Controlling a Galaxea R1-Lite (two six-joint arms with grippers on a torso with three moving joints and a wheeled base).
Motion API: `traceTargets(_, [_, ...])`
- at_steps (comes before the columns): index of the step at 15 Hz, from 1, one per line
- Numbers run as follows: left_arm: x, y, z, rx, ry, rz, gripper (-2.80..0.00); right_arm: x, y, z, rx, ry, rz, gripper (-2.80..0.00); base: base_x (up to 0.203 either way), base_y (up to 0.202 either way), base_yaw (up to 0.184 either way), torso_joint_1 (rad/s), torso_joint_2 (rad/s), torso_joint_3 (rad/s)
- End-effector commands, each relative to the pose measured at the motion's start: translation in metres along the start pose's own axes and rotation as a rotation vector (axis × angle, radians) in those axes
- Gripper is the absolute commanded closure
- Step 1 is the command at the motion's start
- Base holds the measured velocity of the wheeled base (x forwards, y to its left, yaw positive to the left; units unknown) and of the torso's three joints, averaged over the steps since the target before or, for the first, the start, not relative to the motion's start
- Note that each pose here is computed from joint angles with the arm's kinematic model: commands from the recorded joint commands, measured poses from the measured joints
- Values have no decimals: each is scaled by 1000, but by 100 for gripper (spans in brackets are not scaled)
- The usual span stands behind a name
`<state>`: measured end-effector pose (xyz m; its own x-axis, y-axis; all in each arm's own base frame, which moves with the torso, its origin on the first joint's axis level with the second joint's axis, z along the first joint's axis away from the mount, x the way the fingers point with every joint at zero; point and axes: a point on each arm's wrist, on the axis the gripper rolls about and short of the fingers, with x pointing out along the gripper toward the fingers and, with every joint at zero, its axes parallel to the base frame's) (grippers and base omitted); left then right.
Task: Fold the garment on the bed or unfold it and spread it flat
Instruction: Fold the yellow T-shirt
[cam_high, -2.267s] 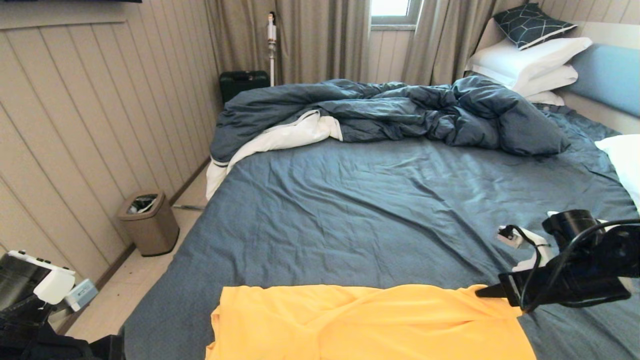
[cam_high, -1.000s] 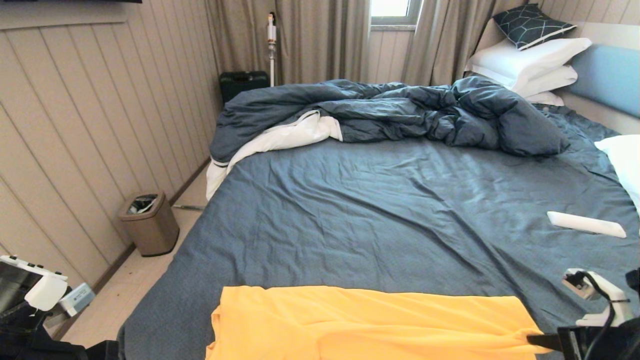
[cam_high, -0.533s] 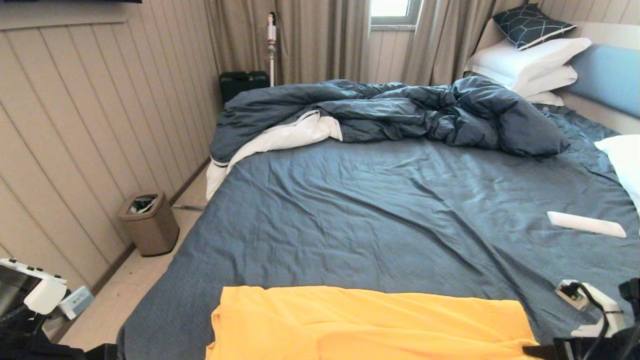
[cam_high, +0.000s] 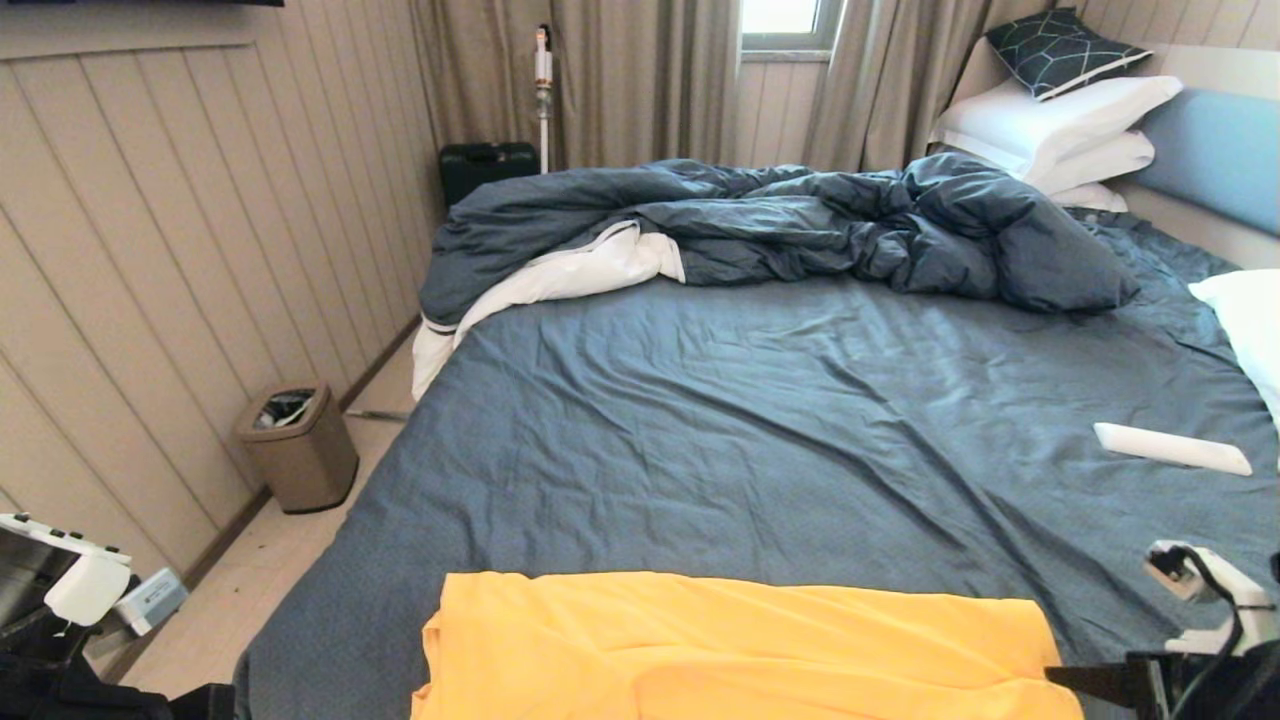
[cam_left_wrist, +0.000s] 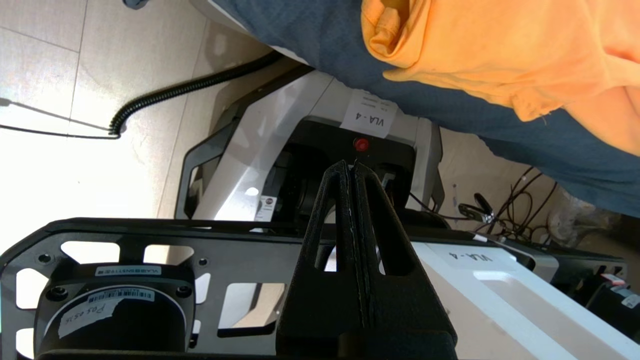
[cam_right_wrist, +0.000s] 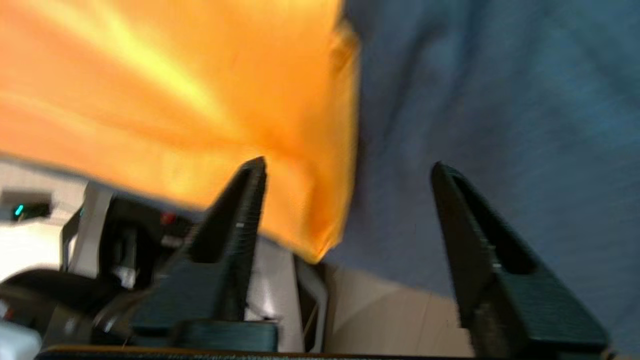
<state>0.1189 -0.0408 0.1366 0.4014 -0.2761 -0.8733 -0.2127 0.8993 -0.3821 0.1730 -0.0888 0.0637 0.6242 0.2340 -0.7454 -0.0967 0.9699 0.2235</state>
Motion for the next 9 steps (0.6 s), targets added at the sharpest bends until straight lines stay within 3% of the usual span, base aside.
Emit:
traceTargets(1, [0, 0, 1, -5, 1, 2, 0, 2, -5, 6, 2, -10, -3, -280, 0, 0, 0, 0, 0, 0])
traceTargets(5, [-1, -7, 10, 11, -60, -41, 0, 9, 5, 9, -9, 5, 46, -280, 0, 0, 0, 0, 0, 0])
traceTargets(8, [-3, -19, 25, 25, -95, -61, 0, -5, 30, 26, -28, -76, 76, -280, 0, 0, 0, 0, 0, 0])
traceTargets(9, [-5, -23, 29, 31, -107, -70, 0, -12, 39, 34, -29, -113, 88, 0, 0, 0, 0, 0, 0, 0])
